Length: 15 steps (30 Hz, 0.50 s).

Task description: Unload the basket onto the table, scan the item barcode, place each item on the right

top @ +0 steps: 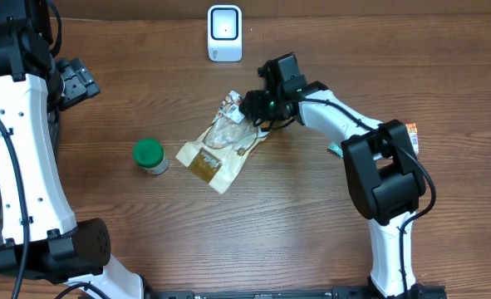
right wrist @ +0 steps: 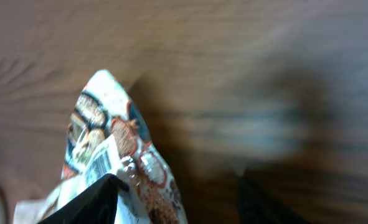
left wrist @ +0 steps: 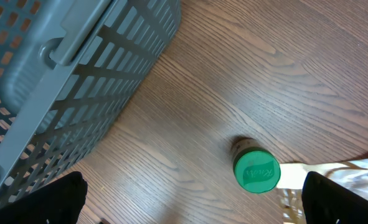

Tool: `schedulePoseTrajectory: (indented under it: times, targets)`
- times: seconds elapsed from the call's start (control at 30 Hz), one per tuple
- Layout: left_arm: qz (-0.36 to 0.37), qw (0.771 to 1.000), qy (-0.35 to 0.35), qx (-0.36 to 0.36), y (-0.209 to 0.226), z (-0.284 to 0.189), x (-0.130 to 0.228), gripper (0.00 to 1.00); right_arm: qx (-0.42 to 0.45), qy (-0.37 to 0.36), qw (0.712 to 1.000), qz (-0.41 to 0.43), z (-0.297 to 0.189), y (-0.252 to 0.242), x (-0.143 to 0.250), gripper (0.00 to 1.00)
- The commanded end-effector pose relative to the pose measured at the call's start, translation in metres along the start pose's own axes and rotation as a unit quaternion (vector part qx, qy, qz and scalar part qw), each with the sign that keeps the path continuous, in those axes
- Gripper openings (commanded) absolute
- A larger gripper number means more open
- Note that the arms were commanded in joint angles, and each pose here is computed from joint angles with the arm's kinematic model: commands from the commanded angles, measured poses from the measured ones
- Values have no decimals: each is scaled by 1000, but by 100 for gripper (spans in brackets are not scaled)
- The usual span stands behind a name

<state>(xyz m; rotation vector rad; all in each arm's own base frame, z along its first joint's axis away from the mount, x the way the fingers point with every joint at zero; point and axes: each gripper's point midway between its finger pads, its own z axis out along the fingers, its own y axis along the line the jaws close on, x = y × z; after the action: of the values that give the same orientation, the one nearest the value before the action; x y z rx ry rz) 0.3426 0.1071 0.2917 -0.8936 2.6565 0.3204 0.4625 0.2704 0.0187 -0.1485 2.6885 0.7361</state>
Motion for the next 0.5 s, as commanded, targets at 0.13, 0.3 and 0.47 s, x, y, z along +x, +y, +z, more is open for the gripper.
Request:
schedulePoseTrajectory:
  times: [0.13,0.3,0.47]
  targets:
    - [10,1000,-5,-4,0,-3,0,100,-95,40,991,-82,11,79,35,58]
    - [10,1000,-5,-4,0,-3,0,100,-111,33,985,-131,15,103,40,59]
    - [10,1000,-5,-4,0,-3,0,100,-114,24,983,-142,0,114,25,63]
